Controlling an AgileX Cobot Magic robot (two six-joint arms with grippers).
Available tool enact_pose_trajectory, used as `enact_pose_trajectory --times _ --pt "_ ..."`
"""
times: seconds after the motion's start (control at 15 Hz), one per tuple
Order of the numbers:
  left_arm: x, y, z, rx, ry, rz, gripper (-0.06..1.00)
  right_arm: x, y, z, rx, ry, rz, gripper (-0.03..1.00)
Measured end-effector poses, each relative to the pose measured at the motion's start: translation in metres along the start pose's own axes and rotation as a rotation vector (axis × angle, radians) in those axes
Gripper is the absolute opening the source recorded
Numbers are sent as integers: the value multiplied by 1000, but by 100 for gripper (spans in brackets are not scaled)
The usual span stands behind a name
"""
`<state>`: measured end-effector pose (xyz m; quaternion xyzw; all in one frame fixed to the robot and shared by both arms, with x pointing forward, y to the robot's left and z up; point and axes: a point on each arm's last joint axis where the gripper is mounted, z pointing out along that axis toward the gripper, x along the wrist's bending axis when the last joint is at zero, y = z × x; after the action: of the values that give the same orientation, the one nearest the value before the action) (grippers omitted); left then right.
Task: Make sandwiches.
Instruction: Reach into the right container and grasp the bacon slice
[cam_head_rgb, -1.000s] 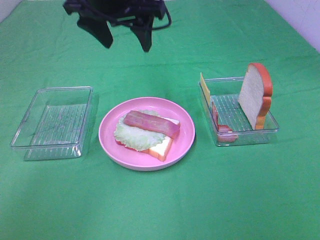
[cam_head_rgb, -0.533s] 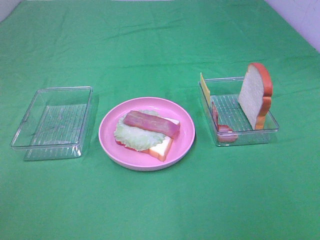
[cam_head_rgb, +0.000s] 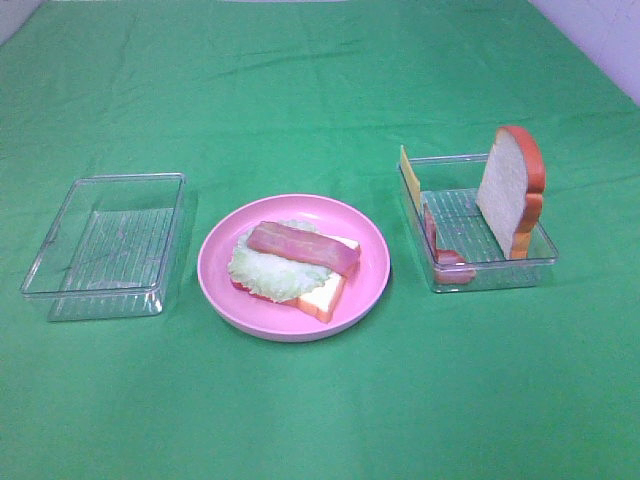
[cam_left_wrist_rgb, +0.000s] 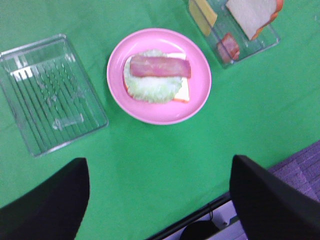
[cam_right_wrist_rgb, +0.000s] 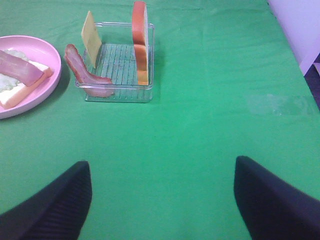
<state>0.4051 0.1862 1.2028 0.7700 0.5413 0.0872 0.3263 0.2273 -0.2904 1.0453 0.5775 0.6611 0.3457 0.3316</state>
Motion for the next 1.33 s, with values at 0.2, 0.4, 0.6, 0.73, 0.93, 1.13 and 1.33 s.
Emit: enact_pose_trajectory --times 0.2,0.4,0.6,0.73,0.93,1.13,1.33 --pt "16 -63 -13 14 16 3 73 0 0 0 0 0 0 74" --pt "32 -112 -30 -52 44 21 73 0 0 0 0 0 0 74" --pt "45 -158 -39 -126 53 56 73 0 0 0 0 0 0 74" --pt "53 -185 -40 -174 57 101 73 0 0 0 0 0 0 74" --pt "63 -219 -33 -225 53 111 73 0 0 0 0 0 0 74" --pt "69 -239 -23 -244 49 112 73 0 0 0 0 0 0 74" --pt "72 -248 -20 -263 46 113 73 0 0 0 0 0 0 74"
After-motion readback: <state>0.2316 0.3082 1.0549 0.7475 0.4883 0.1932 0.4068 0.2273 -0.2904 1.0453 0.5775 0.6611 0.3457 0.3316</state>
